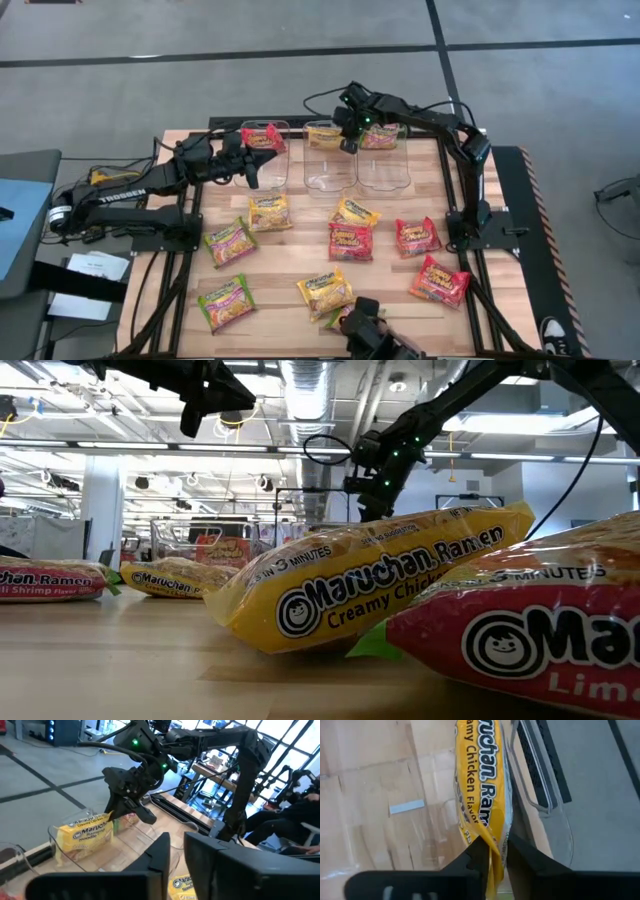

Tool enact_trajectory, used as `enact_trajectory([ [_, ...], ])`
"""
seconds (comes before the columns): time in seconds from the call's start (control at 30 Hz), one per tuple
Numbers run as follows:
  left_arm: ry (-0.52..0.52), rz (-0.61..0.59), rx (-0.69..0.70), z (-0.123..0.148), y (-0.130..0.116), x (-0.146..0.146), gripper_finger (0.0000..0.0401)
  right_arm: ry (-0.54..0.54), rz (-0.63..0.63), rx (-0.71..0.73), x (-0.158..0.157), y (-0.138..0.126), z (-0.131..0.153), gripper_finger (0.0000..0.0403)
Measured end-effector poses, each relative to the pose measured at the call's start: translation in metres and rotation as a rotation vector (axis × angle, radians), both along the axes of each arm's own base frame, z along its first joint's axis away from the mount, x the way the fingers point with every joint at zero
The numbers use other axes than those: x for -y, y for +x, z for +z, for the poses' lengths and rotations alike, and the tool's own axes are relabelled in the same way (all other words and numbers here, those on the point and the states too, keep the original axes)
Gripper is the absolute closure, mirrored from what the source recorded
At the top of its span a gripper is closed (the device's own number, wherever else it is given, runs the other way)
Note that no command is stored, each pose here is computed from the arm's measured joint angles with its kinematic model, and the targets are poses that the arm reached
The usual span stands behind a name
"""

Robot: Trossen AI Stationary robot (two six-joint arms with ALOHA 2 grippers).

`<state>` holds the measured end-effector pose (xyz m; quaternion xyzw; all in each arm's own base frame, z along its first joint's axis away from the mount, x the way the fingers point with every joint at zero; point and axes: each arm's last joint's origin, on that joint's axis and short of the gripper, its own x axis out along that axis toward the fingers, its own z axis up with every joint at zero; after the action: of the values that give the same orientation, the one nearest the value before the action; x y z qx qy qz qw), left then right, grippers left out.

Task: Sort Maruchan noodles
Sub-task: Put the yellow noodle pack into the middle transparent bin, then put the orange noodle pack into the left transparent bin

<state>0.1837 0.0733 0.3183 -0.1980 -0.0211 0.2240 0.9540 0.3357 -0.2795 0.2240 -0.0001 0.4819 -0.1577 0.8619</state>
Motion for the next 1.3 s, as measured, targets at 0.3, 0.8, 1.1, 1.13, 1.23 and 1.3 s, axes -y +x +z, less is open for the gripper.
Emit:
enact_trajectory([
  [0.3,0.025,0.035,-0.01,0.0,0.0,-0.001,0.0278,-0.023,-0.108,-0.03,0.0,-0.004,0.005,0.0249],
  [0.8,0.06,0.027,0.021,0.008,-0.009,0.003,0.0267,-0.046,-0.114,0.079,-0.048,-0.027,0.087,0.0226],
  [1.1,0.092,0.029,0.091,0.022,-0.032,0.011,0.0267,-0.002,-0.06,0.065,-0.1,-0.048,0.126,0.0196],
  [1.13,0.095,0.03,0.103,0.023,-0.034,0.012,0.0267,0.003,-0.057,0.068,-0.106,-0.05,0.13,0.0186],
  [1.23,0.104,0.022,0.132,0.027,-0.041,0.015,0.0267,0.027,-0.051,0.079,-0.124,-0.055,0.14,0.0158],
  [1.3,0.104,-0.002,0.147,0.029,-0.044,0.017,0.0267,0.055,-0.06,0.082,-0.135,-0.059,0.145,0.0144],
])
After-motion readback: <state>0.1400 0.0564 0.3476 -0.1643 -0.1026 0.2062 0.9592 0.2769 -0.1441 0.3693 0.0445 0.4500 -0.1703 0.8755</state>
